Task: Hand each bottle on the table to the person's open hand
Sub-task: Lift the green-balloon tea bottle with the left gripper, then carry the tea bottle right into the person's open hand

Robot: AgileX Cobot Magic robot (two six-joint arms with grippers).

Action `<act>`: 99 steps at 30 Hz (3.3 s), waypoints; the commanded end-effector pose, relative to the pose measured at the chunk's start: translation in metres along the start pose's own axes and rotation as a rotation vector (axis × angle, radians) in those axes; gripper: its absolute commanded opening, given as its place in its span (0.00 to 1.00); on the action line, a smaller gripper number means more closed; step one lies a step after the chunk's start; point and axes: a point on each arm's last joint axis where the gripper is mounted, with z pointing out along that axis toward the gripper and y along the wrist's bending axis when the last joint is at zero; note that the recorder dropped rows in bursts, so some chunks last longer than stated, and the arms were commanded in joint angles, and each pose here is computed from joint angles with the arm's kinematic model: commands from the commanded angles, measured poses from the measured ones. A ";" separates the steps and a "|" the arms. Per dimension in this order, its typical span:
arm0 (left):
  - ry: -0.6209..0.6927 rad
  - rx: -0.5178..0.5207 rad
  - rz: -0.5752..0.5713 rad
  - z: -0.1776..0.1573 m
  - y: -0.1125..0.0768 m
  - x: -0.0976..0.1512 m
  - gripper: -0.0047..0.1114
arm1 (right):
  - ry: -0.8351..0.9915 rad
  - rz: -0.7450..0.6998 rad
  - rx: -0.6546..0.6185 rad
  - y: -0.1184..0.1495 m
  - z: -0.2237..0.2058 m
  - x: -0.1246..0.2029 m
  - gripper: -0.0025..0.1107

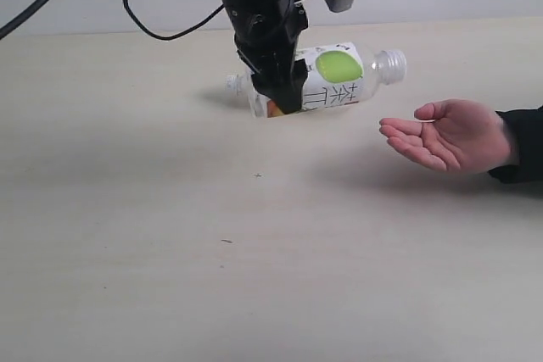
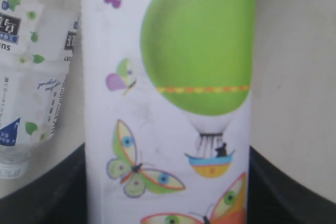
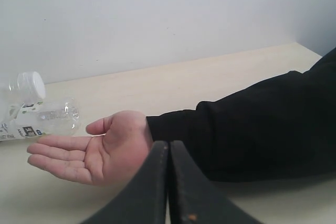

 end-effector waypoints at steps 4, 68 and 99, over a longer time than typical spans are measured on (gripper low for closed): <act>0.017 -0.141 -0.033 -0.035 -0.028 -0.022 0.04 | -0.011 -0.007 0.004 0.000 0.000 0.000 0.02; -0.381 0.413 -1.326 0.088 -0.085 -0.107 0.05 | -0.011 -0.007 0.004 0.000 0.000 0.000 0.02; -0.336 0.369 -1.147 0.076 -0.070 -0.092 0.82 | -0.011 -0.007 0.004 0.000 0.000 0.000 0.02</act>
